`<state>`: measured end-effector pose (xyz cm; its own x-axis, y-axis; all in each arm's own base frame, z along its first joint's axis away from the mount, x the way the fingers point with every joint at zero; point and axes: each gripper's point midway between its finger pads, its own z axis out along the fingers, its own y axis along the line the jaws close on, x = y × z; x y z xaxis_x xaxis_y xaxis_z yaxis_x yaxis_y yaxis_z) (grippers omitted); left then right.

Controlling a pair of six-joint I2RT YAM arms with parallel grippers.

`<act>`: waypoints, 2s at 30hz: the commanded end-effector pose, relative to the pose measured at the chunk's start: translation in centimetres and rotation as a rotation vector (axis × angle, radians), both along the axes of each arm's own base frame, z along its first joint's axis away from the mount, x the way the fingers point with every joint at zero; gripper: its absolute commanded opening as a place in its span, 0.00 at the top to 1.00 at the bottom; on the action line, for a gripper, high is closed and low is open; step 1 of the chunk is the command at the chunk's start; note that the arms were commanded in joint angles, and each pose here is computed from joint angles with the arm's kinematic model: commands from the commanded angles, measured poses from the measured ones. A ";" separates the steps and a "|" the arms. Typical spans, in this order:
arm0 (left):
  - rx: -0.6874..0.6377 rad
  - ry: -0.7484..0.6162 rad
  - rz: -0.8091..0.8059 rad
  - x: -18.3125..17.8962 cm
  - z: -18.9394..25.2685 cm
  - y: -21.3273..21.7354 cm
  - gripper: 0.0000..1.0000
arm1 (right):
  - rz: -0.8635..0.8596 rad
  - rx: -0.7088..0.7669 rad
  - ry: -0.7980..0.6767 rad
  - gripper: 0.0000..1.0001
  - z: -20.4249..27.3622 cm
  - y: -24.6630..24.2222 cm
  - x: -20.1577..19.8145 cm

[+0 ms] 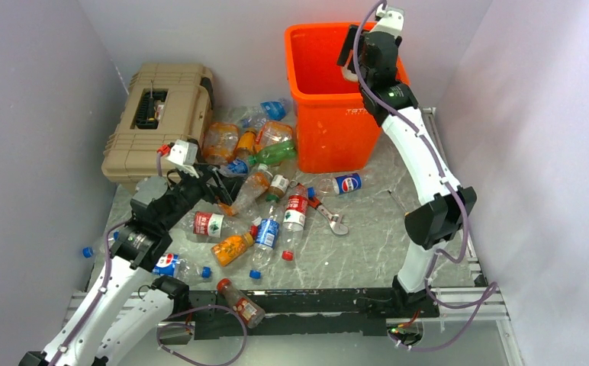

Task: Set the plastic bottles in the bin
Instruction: Place the plastic bottle in the trash bin, then pick up the plastic bottle at the center of the board.

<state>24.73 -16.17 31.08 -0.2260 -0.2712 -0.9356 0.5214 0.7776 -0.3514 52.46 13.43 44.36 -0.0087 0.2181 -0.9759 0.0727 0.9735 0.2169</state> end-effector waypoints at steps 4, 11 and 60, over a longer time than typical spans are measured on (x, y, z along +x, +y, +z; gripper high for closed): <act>0.032 -0.069 -0.019 -0.3 2.0 0.0 0.01 | 0.078 0.059 0.039 0.99 -1.4 1.6 1.0; 0.050 -0.036 -0.048 -0.1 1.6 -0.5 0.01 | 0.125 0.068 0.059 0.45 -2.4 2.6 1.6; 0.084 0.051 0.090 2.2 -0.9 1.0 0.01 | 0.395 0.393 0.152 0.00 -16.3 1.9 -29.0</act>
